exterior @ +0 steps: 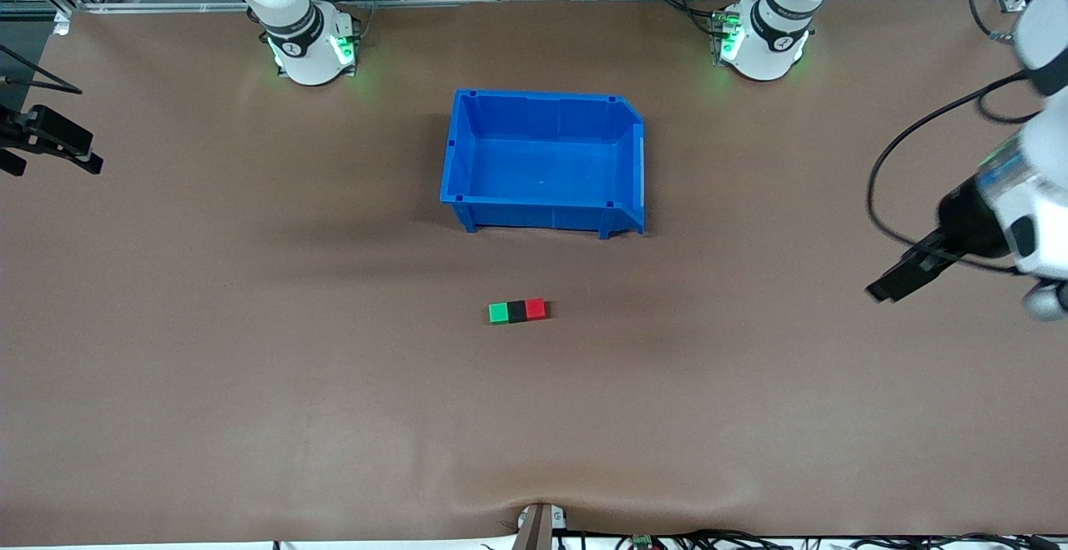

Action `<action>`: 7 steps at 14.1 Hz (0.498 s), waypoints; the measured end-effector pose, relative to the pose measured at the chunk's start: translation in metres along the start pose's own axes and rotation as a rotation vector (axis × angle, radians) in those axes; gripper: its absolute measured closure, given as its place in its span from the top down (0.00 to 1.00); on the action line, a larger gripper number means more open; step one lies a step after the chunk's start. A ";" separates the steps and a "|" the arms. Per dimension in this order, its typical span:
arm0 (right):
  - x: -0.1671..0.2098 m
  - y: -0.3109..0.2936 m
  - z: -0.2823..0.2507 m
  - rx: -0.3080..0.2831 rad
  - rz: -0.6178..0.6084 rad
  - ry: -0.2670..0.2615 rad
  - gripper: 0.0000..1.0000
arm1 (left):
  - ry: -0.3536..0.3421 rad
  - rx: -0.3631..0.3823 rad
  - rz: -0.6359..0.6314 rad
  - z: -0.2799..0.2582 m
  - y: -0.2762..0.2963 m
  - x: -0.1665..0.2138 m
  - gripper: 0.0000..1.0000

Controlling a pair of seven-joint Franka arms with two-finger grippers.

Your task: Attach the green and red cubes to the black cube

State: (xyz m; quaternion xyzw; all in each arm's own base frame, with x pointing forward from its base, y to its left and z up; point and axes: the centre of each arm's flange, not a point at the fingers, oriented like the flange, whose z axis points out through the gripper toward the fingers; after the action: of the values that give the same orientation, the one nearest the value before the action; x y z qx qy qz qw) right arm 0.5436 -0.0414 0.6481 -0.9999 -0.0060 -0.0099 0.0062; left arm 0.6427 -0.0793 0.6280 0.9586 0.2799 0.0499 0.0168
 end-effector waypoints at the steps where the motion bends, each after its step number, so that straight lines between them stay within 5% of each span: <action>1: 0.000 0.000 0.000 -0.002 0.000 0.000 1.00 | -0.014 0.019 0.044 -0.007 -0.014 0.001 1.00; 7: 0.001 0.004 0.002 -0.035 0.000 -0.006 1.00 | -0.057 0.118 0.284 -0.016 -0.075 -0.019 1.00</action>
State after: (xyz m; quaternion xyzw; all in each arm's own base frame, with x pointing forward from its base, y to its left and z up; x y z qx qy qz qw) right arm 0.5443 -0.0448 0.6465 -0.9999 -0.0056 -0.0071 -0.0113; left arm 0.5852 -0.0261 0.6380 0.9888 0.1436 0.0077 -0.0389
